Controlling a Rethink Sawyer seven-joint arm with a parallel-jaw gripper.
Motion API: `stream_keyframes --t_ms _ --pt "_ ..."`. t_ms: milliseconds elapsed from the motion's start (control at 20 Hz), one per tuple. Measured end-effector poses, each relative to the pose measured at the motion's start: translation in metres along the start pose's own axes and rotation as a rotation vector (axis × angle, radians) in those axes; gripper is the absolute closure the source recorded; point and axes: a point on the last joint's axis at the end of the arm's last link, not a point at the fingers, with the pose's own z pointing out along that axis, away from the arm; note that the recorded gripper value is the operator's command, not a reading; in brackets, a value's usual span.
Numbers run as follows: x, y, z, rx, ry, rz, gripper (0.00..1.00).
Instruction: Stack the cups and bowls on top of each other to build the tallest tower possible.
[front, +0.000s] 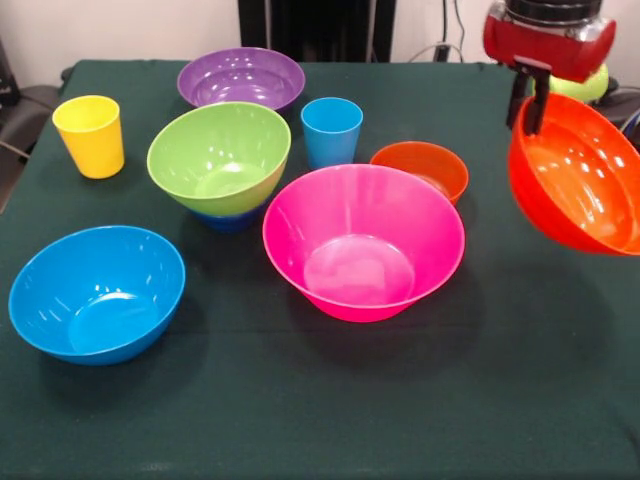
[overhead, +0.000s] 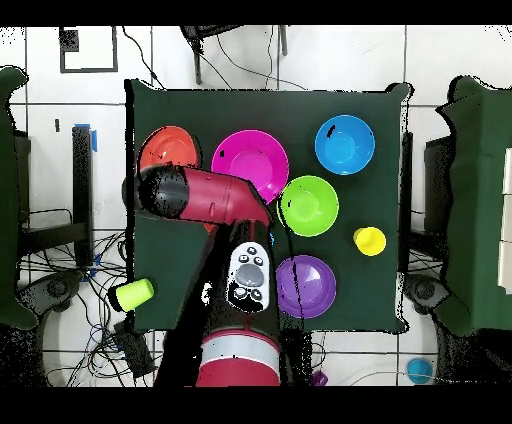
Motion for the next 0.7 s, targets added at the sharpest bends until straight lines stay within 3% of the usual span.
stream_keyframes --t_ms 300,700 --pt "-0.021 -0.016 -0.022 -0.026 0.024 0.03 1.0" --pt "-0.052 -0.047 -0.048 -0.106 0.086 0.084 1.0"
